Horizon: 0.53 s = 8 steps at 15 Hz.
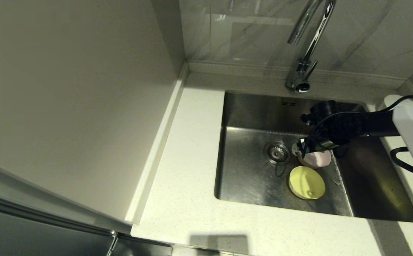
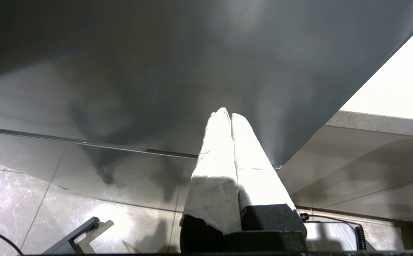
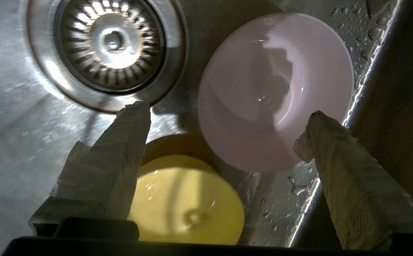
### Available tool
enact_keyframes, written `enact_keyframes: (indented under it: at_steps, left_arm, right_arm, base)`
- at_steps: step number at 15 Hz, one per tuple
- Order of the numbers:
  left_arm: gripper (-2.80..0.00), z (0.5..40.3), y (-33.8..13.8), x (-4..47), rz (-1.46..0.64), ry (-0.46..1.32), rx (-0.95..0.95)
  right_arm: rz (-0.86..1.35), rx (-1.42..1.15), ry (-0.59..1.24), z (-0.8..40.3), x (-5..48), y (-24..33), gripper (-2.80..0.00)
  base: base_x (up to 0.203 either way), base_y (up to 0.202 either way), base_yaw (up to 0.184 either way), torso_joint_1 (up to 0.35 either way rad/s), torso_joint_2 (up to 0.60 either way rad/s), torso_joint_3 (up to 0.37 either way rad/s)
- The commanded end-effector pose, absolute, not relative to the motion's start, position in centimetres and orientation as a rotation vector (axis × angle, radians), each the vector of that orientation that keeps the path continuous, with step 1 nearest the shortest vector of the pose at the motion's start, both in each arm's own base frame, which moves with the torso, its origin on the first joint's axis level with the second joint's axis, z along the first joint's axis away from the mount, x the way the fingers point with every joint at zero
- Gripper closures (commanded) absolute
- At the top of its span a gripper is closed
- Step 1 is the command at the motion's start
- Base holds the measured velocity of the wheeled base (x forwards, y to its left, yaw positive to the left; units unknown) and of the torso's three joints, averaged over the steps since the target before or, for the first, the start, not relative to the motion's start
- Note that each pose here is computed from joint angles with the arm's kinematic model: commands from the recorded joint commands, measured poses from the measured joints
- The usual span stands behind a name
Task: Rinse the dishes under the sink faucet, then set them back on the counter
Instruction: Put a bowl back to the table from the sink
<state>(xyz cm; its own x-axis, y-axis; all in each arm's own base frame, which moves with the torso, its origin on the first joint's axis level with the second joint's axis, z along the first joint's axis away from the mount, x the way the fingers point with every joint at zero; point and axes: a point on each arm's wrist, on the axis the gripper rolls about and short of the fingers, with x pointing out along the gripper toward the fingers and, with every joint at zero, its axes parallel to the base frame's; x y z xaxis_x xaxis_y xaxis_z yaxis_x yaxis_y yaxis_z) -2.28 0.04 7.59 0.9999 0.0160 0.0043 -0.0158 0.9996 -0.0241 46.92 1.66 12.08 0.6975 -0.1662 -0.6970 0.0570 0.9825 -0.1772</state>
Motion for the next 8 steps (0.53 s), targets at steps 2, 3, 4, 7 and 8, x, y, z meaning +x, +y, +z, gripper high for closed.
enact_keyframes:
  at_steps: [2, 3, 4, 7, 8]
  left_arm:
    - [0.0, 7.6, 0.0, -2.3, 0.017, -0.006, -0.025]
    - [0.0, 7.6, 0.0, -2.3, 0.017, -0.006, -0.025]
    - [0.0, 7.6, 0.0, -2.3, 0.017, -0.006, -0.025]
    - [0.0, 7.6, 0.0, -2.3, 0.017, -0.006, -0.025]
    - [0.0, 7.6, 0.0, -2.3, 0.017, -0.006, -0.025]
  right_arm:
    - [-0.144, -0.156, 0.822, 9.7, 48.1, 1.4, -2.8]
    - [-0.15, -0.159, 0.82, 9.4, 48.4, 1.4, -2.8]
    - [-0.149, -0.165, 0.82, 9.3, 48.5, 1.4, -2.8]
    - [-0.155, -0.166, 0.811, 8.9, 49.1, 1.4, -2.8]
    - [-0.166, -0.172, 0.809, 8.6, 49.4, 1.4, -2.8]
  base:
    - [0.0, 0.0, 0.0, 0.0, 0.0, 0.0]
    - [0.0, 0.0, 0.0, 0.0, 0.0, 0.0]
    - [0.0, 0.0, 0.0, 0.0, 0.0, 0.0]
    - [0.0, 0.0, 0.0, 0.0, 0.0, 0.0]
    - [0.0, 0.0, 0.0, 0.0, 0.0, 0.0]
